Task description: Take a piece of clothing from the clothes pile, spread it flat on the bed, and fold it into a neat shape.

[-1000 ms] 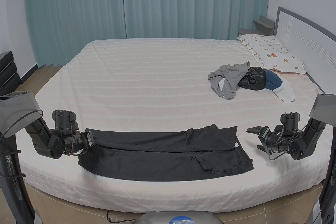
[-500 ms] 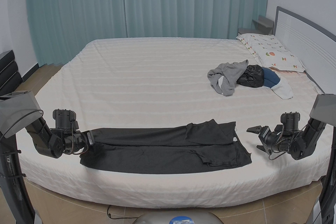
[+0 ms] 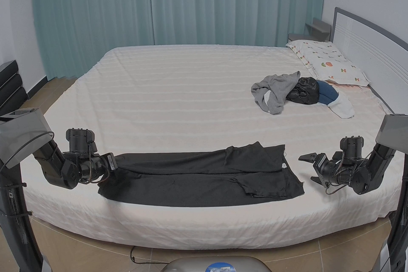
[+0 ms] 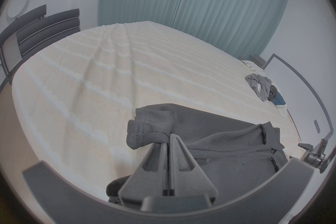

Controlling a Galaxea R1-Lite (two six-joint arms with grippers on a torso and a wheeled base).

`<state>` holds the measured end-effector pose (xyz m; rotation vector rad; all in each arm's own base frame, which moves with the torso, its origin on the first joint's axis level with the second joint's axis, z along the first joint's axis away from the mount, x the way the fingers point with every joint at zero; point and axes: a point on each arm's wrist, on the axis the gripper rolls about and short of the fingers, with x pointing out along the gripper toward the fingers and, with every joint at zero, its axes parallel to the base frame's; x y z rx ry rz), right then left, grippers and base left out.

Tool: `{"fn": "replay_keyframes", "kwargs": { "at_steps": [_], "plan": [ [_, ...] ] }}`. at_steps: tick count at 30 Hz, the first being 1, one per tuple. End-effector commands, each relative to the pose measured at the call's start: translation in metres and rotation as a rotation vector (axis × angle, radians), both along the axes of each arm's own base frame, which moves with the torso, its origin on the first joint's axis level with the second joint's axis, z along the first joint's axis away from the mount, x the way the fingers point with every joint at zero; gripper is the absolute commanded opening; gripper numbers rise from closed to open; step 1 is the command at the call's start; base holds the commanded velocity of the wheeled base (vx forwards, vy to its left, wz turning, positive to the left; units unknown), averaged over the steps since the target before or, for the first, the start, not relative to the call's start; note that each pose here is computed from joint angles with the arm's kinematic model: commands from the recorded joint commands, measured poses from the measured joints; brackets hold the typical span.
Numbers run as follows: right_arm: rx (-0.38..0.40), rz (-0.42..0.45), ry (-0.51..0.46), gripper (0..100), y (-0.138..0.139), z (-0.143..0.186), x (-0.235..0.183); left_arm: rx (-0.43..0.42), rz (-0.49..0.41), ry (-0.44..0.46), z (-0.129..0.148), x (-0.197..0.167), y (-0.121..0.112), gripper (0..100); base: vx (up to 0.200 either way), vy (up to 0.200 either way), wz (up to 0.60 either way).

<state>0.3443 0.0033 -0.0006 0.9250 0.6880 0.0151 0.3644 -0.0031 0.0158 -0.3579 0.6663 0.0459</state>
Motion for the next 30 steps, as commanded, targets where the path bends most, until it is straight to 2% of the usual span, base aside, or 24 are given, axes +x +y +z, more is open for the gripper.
{"fn": "replay_keyframes", "kwargs": {
  "at_steps": [1,9,14,18,30],
  "plan": [
    [0.000,0.000,0.001,100,0.000,0.000,0.000,0.001,-0.018,-0.007,0.002,0.000,-0.007,0,0.000,-0.200,0.00],
    [0.000,0.001,0.000,100,0.000,0.000,0.000,0.019,-0.022,-0.038,0.011,0.002,-0.018,0,0.000,-0.200,0.00],
    [0.000,0.000,-0.002,100,0.000,0.000,0.000,0.026,-0.061,-0.042,0.024,-0.001,-0.037,0,0.000,-0.200,0.00],
    [0.000,0.004,0.000,100,0.001,0.000,0.000,-0.009,-0.080,-0.038,0.040,-0.001,-0.060,0,0.000,-0.200,0.00],
    [0.000,0.037,0.018,100,0.013,-0.005,-0.002,0.037,-0.121,-0.011,0.048,0.006,-0.110,0,0.000,-0.200,0.00]
  ]
}}
